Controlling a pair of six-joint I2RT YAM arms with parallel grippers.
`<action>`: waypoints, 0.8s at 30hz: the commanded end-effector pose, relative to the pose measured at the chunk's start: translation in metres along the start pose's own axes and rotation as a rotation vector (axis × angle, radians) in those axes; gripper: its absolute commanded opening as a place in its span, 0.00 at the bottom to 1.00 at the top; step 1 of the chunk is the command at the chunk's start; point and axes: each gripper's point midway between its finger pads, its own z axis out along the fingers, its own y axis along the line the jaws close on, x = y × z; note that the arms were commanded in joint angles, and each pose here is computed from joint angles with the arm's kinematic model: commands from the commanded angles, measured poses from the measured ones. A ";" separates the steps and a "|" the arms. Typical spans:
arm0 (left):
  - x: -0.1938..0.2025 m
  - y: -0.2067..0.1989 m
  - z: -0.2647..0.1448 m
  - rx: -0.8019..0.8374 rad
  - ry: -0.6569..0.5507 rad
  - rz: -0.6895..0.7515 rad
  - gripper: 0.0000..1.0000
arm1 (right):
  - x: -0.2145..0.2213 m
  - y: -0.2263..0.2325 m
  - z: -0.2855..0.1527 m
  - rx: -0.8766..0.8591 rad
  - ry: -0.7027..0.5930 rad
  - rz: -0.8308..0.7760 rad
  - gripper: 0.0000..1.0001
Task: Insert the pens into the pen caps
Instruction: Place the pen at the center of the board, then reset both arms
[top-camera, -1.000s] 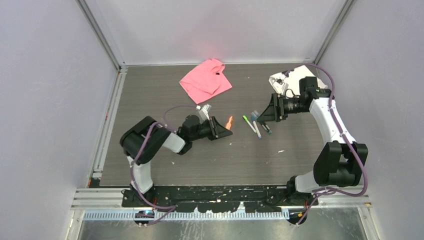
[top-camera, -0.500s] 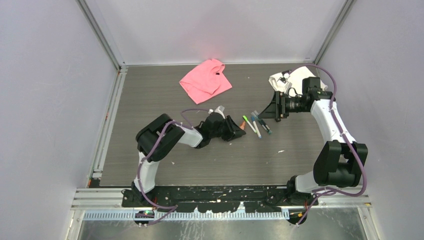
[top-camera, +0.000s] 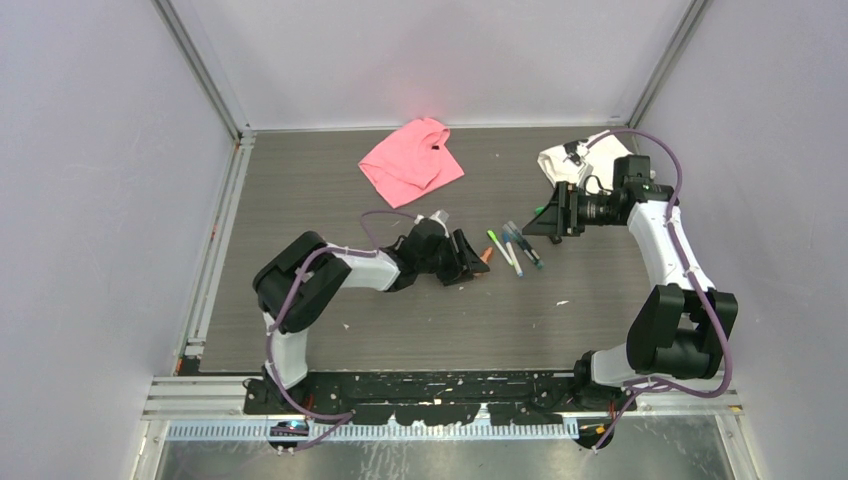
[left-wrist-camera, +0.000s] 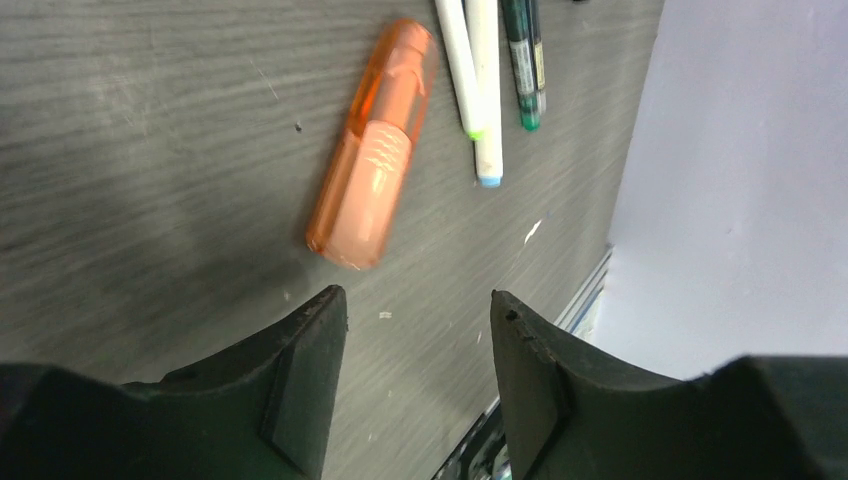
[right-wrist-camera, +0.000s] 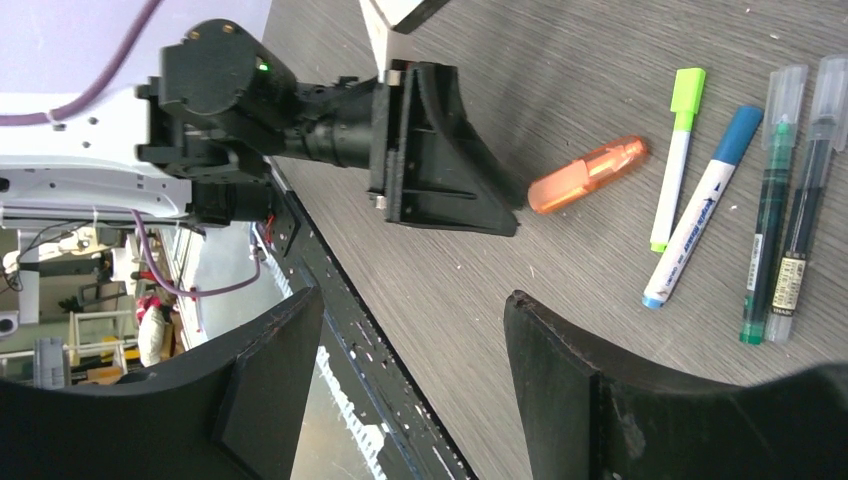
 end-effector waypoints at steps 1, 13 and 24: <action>0.002 -0.011 -0.032 -0.018 0.043 0.144 0.57 | -0.010 0.012 -0.013 0.034 -0.023 -0.092 0.72; -0.072 -0.075 -0.145 -0.017 -0.230 0.705 0.65 | -0.047 -0.004 -0.065 0.428 -0.033 -0.322 0.77; -0.181 -0.133 -0.352 0.009 -0.623 0.640 1.00 | -0.167 0.027 -0.194 1.011 -0.511 -0.296 1.00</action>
